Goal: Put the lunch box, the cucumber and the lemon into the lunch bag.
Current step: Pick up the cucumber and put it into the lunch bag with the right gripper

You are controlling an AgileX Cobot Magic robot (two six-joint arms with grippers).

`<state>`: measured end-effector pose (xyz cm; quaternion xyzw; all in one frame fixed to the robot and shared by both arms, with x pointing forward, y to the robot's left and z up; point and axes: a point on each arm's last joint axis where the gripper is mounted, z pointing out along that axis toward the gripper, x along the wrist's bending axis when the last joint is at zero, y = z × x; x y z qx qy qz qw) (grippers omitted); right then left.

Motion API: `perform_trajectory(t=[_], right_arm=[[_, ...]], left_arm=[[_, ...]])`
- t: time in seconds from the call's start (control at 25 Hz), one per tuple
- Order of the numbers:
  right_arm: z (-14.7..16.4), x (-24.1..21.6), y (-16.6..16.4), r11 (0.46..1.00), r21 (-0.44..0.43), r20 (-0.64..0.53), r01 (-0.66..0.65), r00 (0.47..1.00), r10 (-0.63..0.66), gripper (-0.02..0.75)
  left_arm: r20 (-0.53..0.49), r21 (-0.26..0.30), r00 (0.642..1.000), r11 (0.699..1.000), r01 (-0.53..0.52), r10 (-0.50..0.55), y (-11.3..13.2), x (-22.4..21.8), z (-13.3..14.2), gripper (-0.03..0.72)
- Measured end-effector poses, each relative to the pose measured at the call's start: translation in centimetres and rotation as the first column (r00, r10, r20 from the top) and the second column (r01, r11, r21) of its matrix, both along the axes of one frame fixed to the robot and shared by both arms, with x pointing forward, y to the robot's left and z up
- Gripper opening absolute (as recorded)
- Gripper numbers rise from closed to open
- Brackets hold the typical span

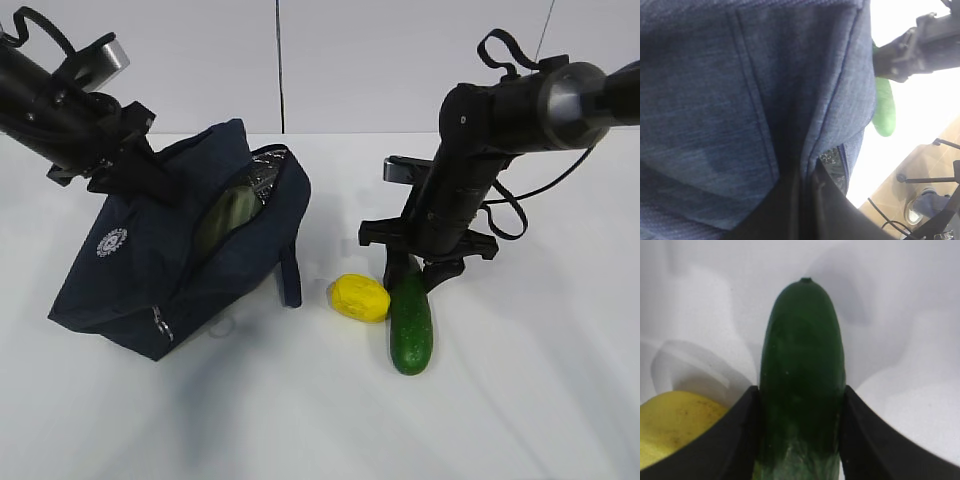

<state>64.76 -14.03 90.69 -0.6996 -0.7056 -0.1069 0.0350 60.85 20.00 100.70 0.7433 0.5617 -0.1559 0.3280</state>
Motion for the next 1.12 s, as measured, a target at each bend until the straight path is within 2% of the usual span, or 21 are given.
perform_trajectory(t=[0.24, 0.44, 0.68, 0.8, 0.92, 1.0, 1.12], right_arm=[[0.2, -0.3, 0.0, 1.000, -0.006, -0.039, -0.012, 0.999, 0.011, 0.336], [2.2, -0.2, 0.0, 0.997, -0.035, -0.112, -0.076, 0.991, 0.071, 0.336], [6.1, 1.3, 0.7, 0.995, -0.002, -0.047, -0.103, 0.994, 0.102, 0.335], [8.2, 1.9, 1.6, 0.989, 0.087, 0.003, -0.121, 0.993, 0.121, 0.335], [10.0, 2.1, 2.9, 0.961, 0.227, 0.045, -0.160, 0.987, 0.153, 0.335], [10.9, 2.0, 3.8, 0.924, 0.327, 0.069, -0.196, 0.981, 0.184, 0.334], [11.4, 1.9, 4.6, 0.877, 0.424, 0.094, -0.226, 0.974, 0.206, 0.334]], left_arm=[[0.000, 0.000, 1.000, 1.000, 0.000, 0.000, 0.0, 0.0, 0.0, -0.009], [0.002, 0.007, 1.000, 1.000, 0.004, -0.004, 0.0, 0.0, 0.0, -0.009], [0.019, 0.056, 1.000, 0.998, 0.012, -0.013, 0.4, 0.1, -0.3, -0.009], [0.032, 0.067, 0.999, 0.998, 0.005, -0.007, 0.5, 0.2, -0.3, -0.009], [0.042, 0.070, 0.999, 0.998, -0.004, 0.001, 0.5, 0.3, -0.3, -0.009], [0.049, 0.055, 0.999, 0.998, -0.020, 0.017, 0.4, 0.4, -0.2, -0.009], [0.051, -0.012, 0.997, 0.998, -0.058, 0.058, 0.0, 0.7, 0.1, -0.009]])
